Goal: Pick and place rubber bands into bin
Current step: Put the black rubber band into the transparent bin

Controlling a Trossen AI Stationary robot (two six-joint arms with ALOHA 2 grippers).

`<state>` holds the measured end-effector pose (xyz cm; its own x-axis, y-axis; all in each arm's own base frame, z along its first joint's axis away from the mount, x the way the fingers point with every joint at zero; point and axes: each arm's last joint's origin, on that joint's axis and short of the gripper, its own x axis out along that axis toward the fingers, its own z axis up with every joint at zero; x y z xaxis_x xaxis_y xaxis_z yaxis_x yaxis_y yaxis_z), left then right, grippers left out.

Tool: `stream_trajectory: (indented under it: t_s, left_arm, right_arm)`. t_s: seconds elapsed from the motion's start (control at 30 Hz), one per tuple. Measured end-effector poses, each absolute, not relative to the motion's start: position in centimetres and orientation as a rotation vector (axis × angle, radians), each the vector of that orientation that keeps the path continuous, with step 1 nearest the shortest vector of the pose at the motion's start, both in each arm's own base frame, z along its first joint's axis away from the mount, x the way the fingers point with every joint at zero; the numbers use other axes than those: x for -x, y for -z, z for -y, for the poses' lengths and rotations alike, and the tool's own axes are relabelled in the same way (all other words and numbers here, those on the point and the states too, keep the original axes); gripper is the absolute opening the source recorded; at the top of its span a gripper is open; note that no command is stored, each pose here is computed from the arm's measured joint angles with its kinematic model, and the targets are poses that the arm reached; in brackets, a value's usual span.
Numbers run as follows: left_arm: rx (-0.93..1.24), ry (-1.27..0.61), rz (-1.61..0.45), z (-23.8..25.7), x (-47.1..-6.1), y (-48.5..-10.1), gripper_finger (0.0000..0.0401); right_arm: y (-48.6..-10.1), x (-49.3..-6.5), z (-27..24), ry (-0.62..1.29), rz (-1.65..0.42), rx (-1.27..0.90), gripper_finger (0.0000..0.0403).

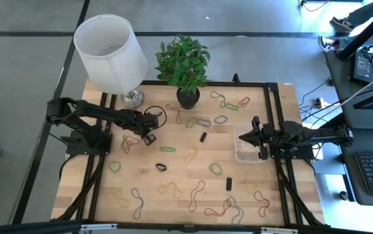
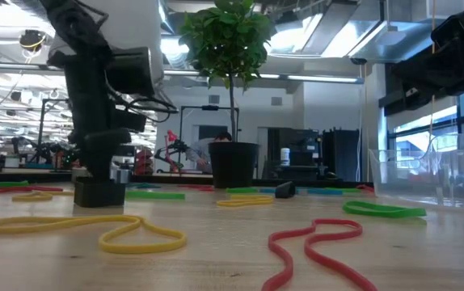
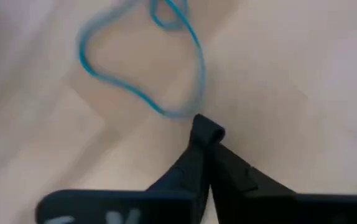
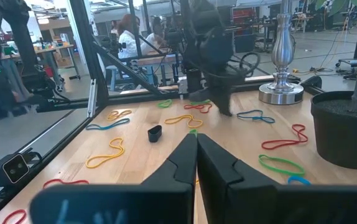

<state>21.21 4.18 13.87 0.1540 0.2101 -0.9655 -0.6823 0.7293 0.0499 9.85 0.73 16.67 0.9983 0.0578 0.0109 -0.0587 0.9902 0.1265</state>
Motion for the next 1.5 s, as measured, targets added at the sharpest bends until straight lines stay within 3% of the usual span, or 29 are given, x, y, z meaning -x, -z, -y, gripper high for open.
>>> stream_trajectory:
  t_s: [0.53,0.87,1.2,1.5]
  left_arm:
    - [0.315,-0.563,-0.996,0.1,-32.2,-26.9,0.0004]
    - [0.187,-0.47,-0.997,1.9,-39.4,-28.6,0.0003]
    - [0.189,-0.367,-0.929,0.7,-45.6,-28.8,0.0003]
    - [0.157,-0.327,-0.866,0.7,-49.2,-28.5,0.0003]
  right_arm:
    - [-16.7,-9.8,-0.7,-0.058,0.007,-0.127,0.0016]
    - [-16.7,-9.8,-0.7,-0.058,0.007,-0.127,0.0016]
    - [-16.7,-9.8,-0.7,-0.058,0.007,-0.126,0.0016]
    - [-16.9,-9.8,-0.7,-0.061,0.034,-0.164,0.0016]
